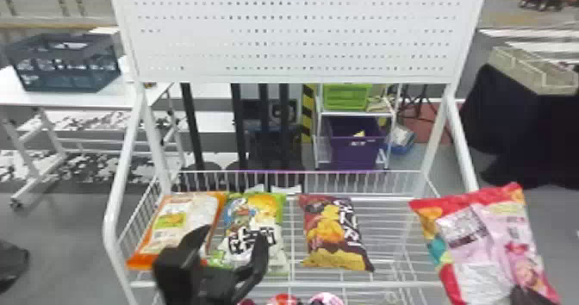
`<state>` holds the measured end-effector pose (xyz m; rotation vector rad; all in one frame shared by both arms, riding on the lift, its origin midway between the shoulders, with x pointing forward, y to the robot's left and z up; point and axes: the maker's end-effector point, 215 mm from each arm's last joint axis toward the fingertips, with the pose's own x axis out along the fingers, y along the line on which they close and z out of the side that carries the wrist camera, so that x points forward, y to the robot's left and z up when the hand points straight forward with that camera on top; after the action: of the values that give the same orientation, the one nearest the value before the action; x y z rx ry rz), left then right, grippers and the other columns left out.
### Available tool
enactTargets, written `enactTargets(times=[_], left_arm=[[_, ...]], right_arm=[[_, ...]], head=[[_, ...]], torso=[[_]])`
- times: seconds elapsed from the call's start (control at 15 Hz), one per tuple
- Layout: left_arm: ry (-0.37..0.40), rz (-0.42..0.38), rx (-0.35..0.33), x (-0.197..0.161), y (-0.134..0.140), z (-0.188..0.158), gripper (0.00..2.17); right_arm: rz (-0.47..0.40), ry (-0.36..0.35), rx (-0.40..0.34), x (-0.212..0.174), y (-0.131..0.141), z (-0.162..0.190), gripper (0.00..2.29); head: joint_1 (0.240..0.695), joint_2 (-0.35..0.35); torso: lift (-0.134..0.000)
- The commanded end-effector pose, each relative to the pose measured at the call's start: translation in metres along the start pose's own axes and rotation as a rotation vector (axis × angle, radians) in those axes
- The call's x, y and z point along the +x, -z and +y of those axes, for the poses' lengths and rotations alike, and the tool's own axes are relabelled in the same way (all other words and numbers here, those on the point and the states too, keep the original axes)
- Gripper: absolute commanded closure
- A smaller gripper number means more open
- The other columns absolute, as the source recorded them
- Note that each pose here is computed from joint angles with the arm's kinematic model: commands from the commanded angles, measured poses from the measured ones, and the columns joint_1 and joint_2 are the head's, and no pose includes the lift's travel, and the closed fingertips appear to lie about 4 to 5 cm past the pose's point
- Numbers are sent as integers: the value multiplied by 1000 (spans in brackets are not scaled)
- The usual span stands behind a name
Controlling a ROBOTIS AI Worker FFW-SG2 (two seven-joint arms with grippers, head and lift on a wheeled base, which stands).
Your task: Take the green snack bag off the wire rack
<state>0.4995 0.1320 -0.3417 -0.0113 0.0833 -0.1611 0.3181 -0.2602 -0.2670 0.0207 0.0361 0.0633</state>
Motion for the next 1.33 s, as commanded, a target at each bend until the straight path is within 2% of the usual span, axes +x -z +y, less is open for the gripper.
enactTargets(times=[0.0,0.2,0.27,0.53,0.67,0.73,0.8,0.87,0.93,1.27], left_arm=[[13,50,15,46,16,-13,83],[-5,112,33,81,36,-3,83],[-12,156,40,87,50,2,83],[-36,228,31,93,84,23,87],[-27,237,29,92,88,23,218],[-19,246,31,91,90,21,471],[-11,269,40,90,96,19,1072],[-18,265,39,89,93,19,1845],[-23,261,36,88,91,19,2142],[10,247,30,76,75,3,2142]], right_arm=[[2,0,1,0,1,0,2246],[6,3,0,0,4,-1,2246],[6,2,0,0,5,-1,2246],[4,0,3,1,4,0,2246],[2,-1,3,1,3,0,2246],[2,-1,3,1,2,1,2246],[2,-1,3,0,2,1,2246],[-1,0,2,0,1,0,2246],[-1,-1,2,0,1,0,2246],[-2,-4,2,0,0,1,2246]], head=[[499,0],[499,0],[499,0],[499,0],[499,0],[499,0],[499,0],[499,0],[499,0],[499,0]], torso=[[0],[0],[0],[0],[0],[0],[0],[0],[0],[0]])
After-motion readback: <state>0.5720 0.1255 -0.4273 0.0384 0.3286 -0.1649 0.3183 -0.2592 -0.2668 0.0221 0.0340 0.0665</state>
